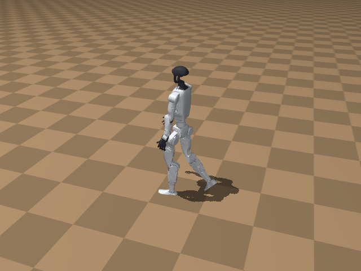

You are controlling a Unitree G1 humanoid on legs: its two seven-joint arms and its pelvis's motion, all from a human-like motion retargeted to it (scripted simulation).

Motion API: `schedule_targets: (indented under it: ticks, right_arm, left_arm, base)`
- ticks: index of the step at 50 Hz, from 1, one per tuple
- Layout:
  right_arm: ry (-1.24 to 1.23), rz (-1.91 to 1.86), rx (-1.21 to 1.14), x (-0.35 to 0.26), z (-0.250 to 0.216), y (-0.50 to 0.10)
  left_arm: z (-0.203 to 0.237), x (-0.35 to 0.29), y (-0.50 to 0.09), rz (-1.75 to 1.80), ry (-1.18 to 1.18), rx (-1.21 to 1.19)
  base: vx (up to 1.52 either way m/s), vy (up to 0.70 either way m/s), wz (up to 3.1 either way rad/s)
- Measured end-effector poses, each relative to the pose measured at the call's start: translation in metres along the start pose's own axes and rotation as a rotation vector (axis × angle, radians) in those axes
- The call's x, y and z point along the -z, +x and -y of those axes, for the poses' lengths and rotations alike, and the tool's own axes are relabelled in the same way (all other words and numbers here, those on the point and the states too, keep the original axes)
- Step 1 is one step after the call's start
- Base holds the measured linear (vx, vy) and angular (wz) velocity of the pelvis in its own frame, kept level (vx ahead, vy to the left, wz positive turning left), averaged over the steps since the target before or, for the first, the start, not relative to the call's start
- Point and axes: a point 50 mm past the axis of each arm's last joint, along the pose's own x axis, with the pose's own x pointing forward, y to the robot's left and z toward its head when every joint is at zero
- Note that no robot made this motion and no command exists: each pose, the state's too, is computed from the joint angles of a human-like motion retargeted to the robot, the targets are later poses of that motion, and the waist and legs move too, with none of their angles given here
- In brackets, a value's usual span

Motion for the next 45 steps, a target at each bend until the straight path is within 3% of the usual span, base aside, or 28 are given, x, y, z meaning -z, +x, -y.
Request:
schedule_targets:
  ticks: [5, 11, 17, 22, 28, 34, 40, 45]
  right_arm:
    - [-0.060, -0.529, 0.091, 0.146, 0.061, -0.065]
    - [0.060, -0.824, 0.198, 0.234, 0.111, -0.160]
    - [0.033, -0.997, 0.155, 0.268, 0.125, -0.218]
    - [0.028, -0.958, 0.138, 0.261, 0.117, -0.203]
    - [-0.014, -0.767, 0.087, 0.209, 0.086, -0.123]
    - [-0.014, -0.350, 0.071, 0.085, 0.042, -0.028]
    - [0.165, 0.239, 0.086, -0.101, 0.008, 0.011]
    - [0.190, 0.588, 0.020, -0.219, -0.017, -0.011]
  left_arm:
    - [-0.017, -0.185, -0.003, 0.362, 0.170, -0.086]
    - [-0.022, -0.345, -0.080, 0.772, 0.237, -0.190]
    - [-0.012, -0.412, -0.144, 1.018, 0.259, -0.190]
    - [0.005, -0.412, -0.140, 1.065, 0.155, -0.100]
    - [0.016, -0.336, -0.068, 0.829, 0.145, -0.066]
    - [0.003, -0.116, 0.010, 0.187, 0.181, 0.042]
    - [-0.001, 0.090, -0.029, -0.301, 0.024, 0.073]
    - [-0.002, 0.190, -0.095, -0.523, -0.129, 0.082]
  base:
    - [0.61, 0.22, 0.98]
    - [0.62, 0.13, 0.94]
    - [0.61, -0.01, 0.61]
    - [0.67, -0.08, 0.42]
    - [0.83, -0.18, 0.06]
    - [0.74, -0.20, -1.08]
    - [0.65, -0.03, -0.48]
    - [0.65, 0.03, -0.93]
